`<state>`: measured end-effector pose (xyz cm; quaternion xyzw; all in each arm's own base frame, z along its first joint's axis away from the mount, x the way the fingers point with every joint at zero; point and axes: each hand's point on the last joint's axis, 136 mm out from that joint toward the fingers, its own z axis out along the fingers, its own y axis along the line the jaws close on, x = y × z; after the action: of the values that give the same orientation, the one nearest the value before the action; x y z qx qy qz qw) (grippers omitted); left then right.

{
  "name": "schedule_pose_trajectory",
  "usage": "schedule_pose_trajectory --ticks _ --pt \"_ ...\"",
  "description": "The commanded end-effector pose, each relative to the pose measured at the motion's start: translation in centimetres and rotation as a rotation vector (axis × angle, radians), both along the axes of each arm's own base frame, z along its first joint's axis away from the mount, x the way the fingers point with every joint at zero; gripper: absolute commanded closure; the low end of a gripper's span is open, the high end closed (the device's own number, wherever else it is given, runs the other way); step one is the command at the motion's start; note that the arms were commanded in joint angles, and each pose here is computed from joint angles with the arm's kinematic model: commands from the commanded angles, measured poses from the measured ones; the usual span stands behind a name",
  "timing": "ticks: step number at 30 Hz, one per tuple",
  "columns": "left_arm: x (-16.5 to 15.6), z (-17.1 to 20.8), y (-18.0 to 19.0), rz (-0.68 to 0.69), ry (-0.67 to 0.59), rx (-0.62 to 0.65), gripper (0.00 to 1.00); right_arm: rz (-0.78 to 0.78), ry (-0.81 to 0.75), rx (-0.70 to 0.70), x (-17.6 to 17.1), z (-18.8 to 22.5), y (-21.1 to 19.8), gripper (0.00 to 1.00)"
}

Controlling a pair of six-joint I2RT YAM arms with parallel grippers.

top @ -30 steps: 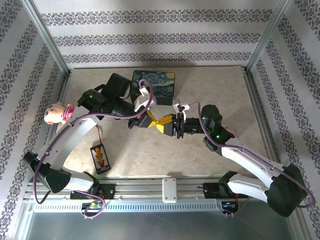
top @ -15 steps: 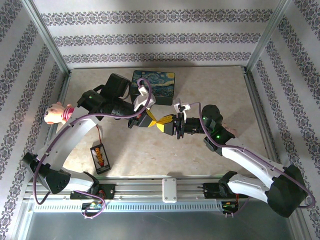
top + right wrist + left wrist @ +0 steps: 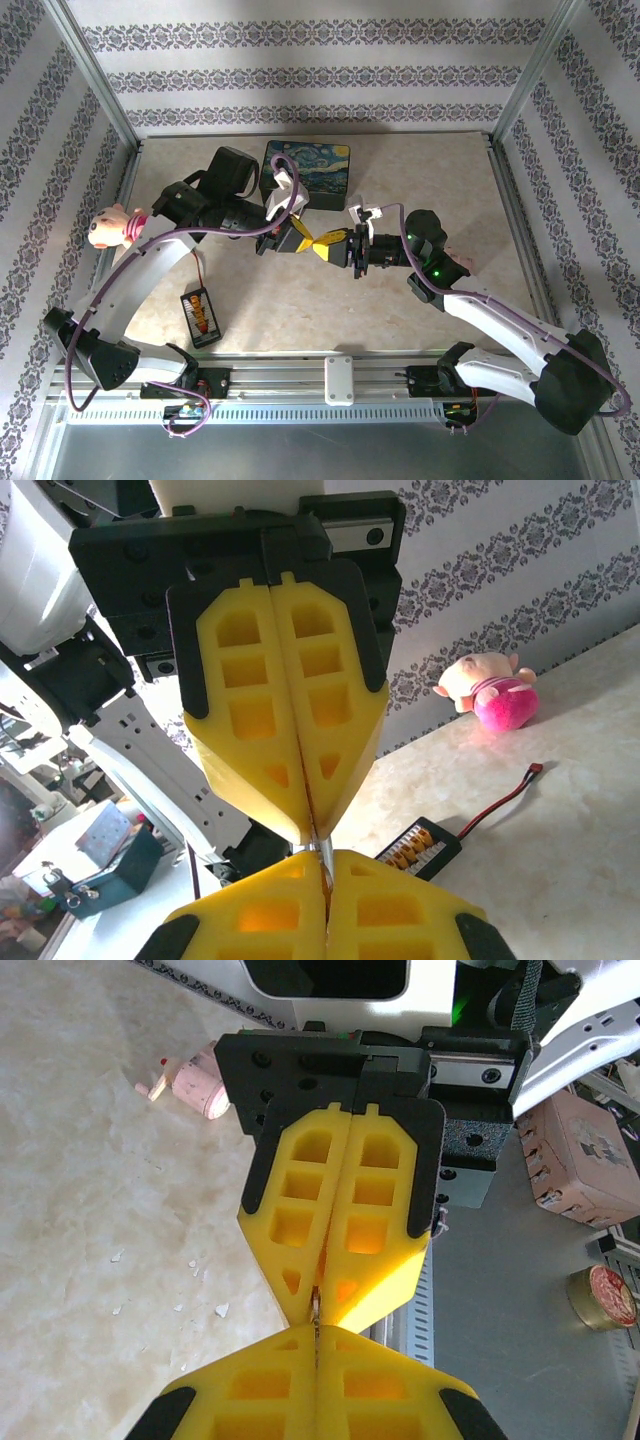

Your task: Unlock the padlock with the key

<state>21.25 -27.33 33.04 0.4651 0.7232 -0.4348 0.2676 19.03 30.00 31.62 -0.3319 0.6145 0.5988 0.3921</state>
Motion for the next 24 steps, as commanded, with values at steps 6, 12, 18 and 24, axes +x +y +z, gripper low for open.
schedule_pose_trajectory --ticks 6,12,18,24 --pt "1.5 1.3 0.4 0.073 0.014 -0.078 0.73 -0.077 0.008 0.02 0.8 0.6 -0.7 1.0" --pt "5.5 2.6 1.7 0.334 0.016 -0.108 0.01 -0.144 0.136 -0.019 3.0 -1.6 -0.9 1.0" --pt "9.9 2.4 5.6 0.711 -0.045 -0.059 0.01 -0.138 0.248 -0.076 4.4 -3.3 -0.2 1.0" --pt "13.5 -0.8 9.1 1.018 -0.034 -0.007 0.01 -0.264 0.426 -0.099 8.1 -5.8 -0.5 1.0"
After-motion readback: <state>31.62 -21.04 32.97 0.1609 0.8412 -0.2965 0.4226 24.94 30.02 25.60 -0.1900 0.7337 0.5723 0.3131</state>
